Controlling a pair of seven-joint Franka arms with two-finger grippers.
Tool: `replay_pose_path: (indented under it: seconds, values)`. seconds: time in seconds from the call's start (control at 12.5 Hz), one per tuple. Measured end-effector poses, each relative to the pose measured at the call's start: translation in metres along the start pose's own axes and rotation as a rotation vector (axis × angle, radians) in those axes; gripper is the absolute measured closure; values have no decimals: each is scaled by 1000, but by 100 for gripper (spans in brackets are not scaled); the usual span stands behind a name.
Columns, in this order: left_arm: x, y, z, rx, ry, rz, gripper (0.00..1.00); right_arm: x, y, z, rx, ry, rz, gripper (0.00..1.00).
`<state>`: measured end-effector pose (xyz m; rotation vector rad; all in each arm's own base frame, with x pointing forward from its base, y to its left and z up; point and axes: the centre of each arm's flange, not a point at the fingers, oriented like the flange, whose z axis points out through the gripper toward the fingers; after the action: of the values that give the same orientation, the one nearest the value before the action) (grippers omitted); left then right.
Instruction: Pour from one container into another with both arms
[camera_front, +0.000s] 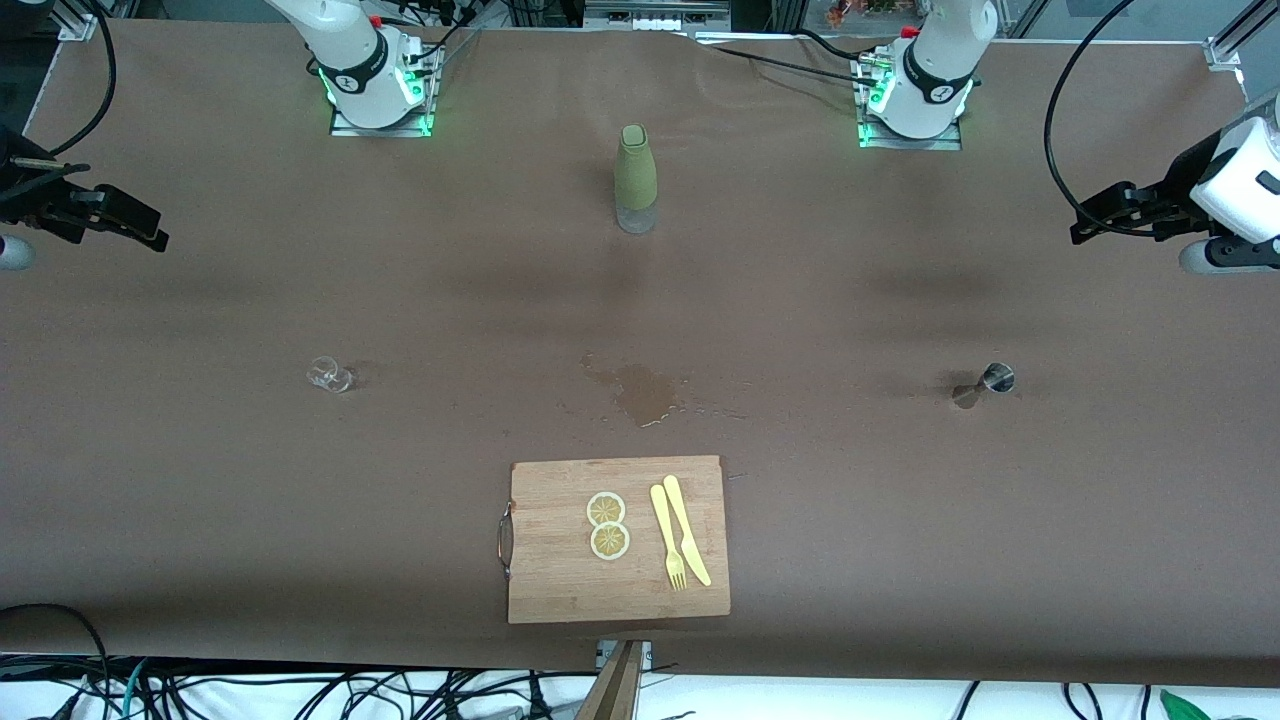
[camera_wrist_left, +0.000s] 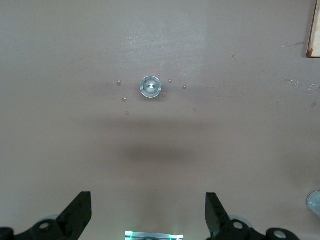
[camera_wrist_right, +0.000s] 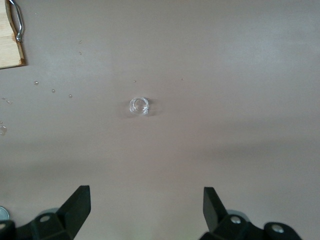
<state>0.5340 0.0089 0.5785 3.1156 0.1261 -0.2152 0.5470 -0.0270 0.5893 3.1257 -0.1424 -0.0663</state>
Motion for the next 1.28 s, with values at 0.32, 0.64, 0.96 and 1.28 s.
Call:
replay_pose_path:
  seconds: [0.32, 0.64, 0.96, 1.28]
  values:
    - [1, 0, 2, -1, -5, 0, 0, 0, 0, 1, 0, -2, 0, 0]
    - [2, 0, 3, -1, -4, 0, 0, 0, 0, 1, 0, -2, 0, 0]
    - [9, 0, 10, -4, -6, 6, 0, 0, 0, 1, 0, -2, 0, 0]
    - [25, -28, 15, -14, 44, 83, 0, 0, 0, 1, 0, -2, 0, 0]
